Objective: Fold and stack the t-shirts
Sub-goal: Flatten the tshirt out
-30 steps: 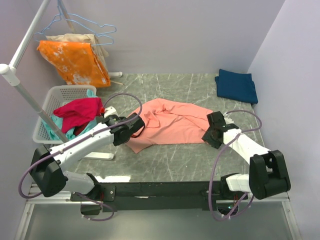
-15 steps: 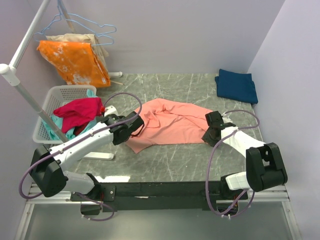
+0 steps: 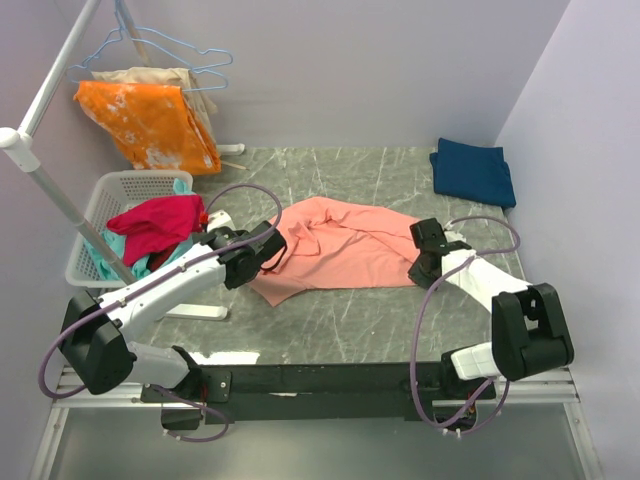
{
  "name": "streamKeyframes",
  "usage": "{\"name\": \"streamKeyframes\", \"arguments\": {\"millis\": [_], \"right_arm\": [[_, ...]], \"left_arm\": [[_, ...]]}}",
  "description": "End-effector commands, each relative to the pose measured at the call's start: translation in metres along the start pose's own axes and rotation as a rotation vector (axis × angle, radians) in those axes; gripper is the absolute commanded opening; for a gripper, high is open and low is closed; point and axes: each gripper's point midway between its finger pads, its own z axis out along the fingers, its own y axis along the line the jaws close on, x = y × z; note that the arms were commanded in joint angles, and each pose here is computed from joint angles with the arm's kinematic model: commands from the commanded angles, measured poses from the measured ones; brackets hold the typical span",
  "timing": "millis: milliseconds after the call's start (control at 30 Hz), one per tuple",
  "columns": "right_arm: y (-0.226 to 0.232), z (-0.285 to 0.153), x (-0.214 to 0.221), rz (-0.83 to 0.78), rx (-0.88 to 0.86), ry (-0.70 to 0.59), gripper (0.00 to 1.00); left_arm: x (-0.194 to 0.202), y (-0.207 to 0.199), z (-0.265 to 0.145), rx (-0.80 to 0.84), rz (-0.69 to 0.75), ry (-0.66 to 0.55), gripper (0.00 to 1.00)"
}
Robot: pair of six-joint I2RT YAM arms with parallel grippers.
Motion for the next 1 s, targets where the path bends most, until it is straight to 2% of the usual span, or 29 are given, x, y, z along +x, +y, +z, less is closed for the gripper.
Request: {"name": "streamKeyframes", "arguments": {"millis": [0,100,233,467,667,833,967], "right_arm": [[0.008,-0.025,-0.027,0.031,-0.033,-0.089,0.25],[0.009,-0.029,-0.029,0.035,-0.046,-0.094,0.26],[0.009,-0.029,-0.028,0.029,-0.045,-0.091,0.0],[0.006,-0.037,-0.035,0.028,-0.038,-0.118,0.0],[0.017,-0.078,-0.074,0.034,-0.074,-0.22,0.0],[0.02,-0.128,-0.113,0.042,-0.101,-0.336,0.0],[0.023,-0.187,-0.157,0.089,-0.163,-0.462,0.0]], "left_arm": [[-0.006,0.002,-0.002,0.012,-0.006,-0.012,0.01],[-0.005,0.001,-0.002,0.014,-0.005,-0.009,0.01],[-0.004,0.001,-0.001,0.015,-0.003,-0.006,0.01],[-0.008,0.0,-0.004,0.026,0.0,-0.014,0.01],[-0.039,-0.01,-0.02,0.067,-0.026,-0.066,0.01],[-0.092,-0.021,-0.043,0.112,-0.069,-0.162,0.01],[-0.147,-0.026,-0.063,0.15,-0.103,-0.261,0.01]]}}
